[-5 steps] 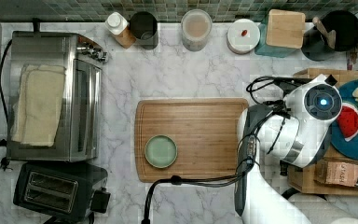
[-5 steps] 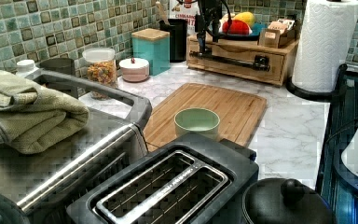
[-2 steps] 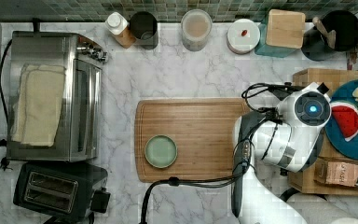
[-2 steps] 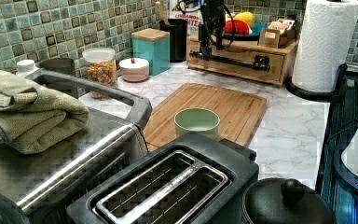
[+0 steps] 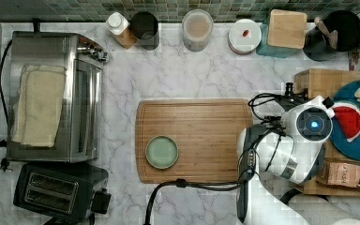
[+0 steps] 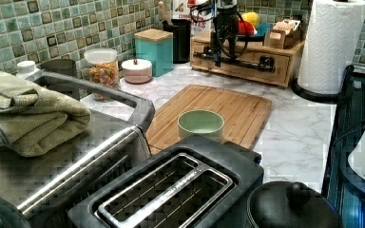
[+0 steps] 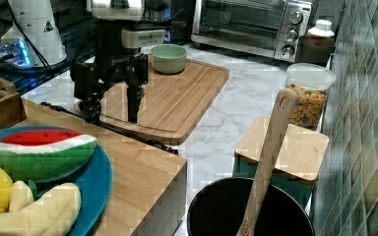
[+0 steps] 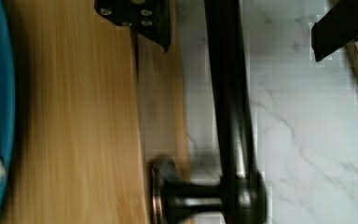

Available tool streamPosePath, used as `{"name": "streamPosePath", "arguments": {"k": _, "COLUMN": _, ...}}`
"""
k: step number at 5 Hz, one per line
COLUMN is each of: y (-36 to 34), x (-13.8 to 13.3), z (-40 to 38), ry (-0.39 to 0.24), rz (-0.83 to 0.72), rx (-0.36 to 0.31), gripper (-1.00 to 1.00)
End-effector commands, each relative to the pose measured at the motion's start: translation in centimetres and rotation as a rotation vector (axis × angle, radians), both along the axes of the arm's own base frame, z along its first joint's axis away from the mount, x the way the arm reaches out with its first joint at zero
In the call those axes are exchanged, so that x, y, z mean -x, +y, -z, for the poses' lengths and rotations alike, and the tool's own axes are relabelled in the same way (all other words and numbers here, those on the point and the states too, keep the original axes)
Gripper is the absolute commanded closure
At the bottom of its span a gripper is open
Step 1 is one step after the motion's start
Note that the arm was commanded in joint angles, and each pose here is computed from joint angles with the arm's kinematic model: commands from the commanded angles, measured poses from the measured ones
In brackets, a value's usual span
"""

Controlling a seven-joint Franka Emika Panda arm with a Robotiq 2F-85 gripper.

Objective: Open the drawer.

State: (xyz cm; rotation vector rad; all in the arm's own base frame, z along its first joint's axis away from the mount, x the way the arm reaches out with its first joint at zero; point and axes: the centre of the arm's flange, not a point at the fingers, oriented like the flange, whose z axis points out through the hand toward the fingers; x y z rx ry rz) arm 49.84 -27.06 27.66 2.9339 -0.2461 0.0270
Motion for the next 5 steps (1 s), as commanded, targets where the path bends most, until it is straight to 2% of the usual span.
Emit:
{"name": "streamPosePath", "arguments": {"k": 1, "y": -1.3, "x": 0.6, "z": 1.5, "ry": -0.071, "rz": 0.067, "rx": -0.066, "gripper": -1.0}}
{"name": "streamPosePath", "arguments": {"k": 2, "y": -0.4, "x": -0.5, "z": 2.8, "ry": -0.077, "rz": 0.023, "rx": -0.096, "gripper": -1.0}}
{"name": "streamPosePath", "arguments": {"k": 3, "y": 0.5, "x": -0.8, "z": 3.0, "ry": -0.023, "rz": 0.013, "rx": -0.116, "gripper": -1.0}}
{"name": "streamPosePath", "arguments": {"k": 4, "y": 1.4, "x": -0.9, "z": 3.3, "ry": -0.012, "rz": -0.01, "rx": -0.086, "gripper": -1.0}}
{"name": "streamPosePath", "arguments": {"k": 5, "y": 2.8, "x": -1.5, "z": 3.3, "ry": 0.006, "rz": -0.068, "rx": -0.099, "gripper": -1.0}}
